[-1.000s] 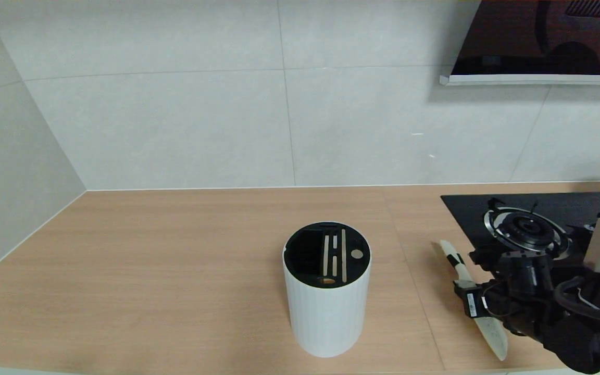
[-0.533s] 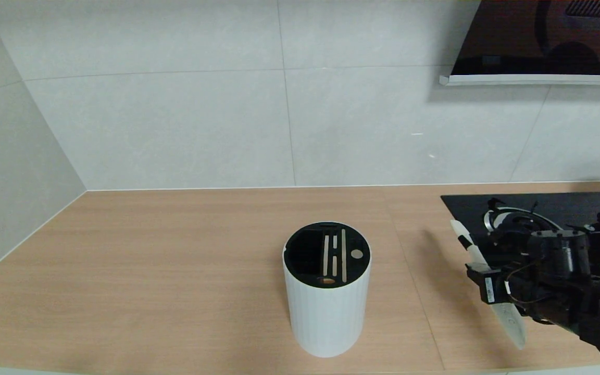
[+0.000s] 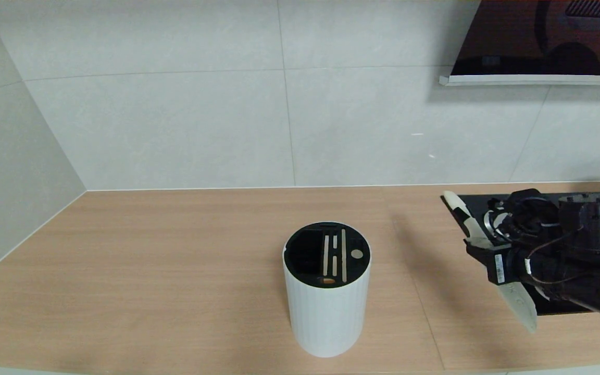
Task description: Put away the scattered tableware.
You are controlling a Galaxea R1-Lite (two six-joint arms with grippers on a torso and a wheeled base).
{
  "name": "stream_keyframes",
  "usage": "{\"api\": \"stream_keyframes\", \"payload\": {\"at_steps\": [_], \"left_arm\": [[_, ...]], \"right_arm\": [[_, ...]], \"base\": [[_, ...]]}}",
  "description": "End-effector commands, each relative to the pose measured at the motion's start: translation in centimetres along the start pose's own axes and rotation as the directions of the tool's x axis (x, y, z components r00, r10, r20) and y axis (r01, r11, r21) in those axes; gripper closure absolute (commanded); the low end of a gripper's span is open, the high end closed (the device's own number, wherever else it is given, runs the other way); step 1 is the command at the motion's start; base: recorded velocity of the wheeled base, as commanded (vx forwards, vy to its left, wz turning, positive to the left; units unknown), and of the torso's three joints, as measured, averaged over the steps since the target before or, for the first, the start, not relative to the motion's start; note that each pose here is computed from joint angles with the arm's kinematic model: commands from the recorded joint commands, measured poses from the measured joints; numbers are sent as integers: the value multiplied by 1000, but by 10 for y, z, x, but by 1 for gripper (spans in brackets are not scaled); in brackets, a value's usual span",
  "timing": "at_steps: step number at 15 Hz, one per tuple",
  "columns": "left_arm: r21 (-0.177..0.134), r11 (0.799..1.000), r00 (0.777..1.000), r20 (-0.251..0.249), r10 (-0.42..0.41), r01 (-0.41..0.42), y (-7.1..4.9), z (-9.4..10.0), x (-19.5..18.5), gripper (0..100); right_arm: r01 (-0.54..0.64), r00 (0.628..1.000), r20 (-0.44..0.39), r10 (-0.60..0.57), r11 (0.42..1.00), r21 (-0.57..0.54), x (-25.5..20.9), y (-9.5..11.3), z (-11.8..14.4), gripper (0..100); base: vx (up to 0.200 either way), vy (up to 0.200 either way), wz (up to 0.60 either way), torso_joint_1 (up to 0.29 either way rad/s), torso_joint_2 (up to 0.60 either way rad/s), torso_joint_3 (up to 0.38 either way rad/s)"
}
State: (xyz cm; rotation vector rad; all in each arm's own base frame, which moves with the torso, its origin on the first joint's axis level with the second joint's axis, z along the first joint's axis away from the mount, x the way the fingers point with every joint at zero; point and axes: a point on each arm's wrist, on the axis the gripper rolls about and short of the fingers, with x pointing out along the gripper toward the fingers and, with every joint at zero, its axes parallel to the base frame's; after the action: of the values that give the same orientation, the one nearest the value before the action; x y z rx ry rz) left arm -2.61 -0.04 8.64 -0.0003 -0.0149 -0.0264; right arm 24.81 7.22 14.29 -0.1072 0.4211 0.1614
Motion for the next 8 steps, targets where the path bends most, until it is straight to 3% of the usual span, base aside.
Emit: {"api": "stream_keyframes", "payload": {"at_steps": [1,2,3,7,8], "left_arm": [[-3,996,995,-33,-95,95,-2,20,-1,0],[-21,973,968,-95,-231,230,-4,38,4,0],[-20,950,937,-158,-310,311,-6,59,18,0],[26,926,887,-300,-352,376,-7,124,89,0],[21,923,874,-331,-356,384,-8,128,106,0]], "right_arm": [[-14,996,88,13,1000,8,-5,1,31,100],[-44,993,114,44,999,1,-5,7,45,100],[-81,986,142,82,997,-11,-7,17,59,100],[-177,970,160,184,983,-56,-16,48,87,100],[-200,964,165,208,978,-67,-18,55,88,100]], "base": [[0,0,0,0,0,0],[0,0,0,0,0,0],[0,0,0,0,0,0],[0,0,0,0,0,0],[0,0,0,0,0,0]]}}
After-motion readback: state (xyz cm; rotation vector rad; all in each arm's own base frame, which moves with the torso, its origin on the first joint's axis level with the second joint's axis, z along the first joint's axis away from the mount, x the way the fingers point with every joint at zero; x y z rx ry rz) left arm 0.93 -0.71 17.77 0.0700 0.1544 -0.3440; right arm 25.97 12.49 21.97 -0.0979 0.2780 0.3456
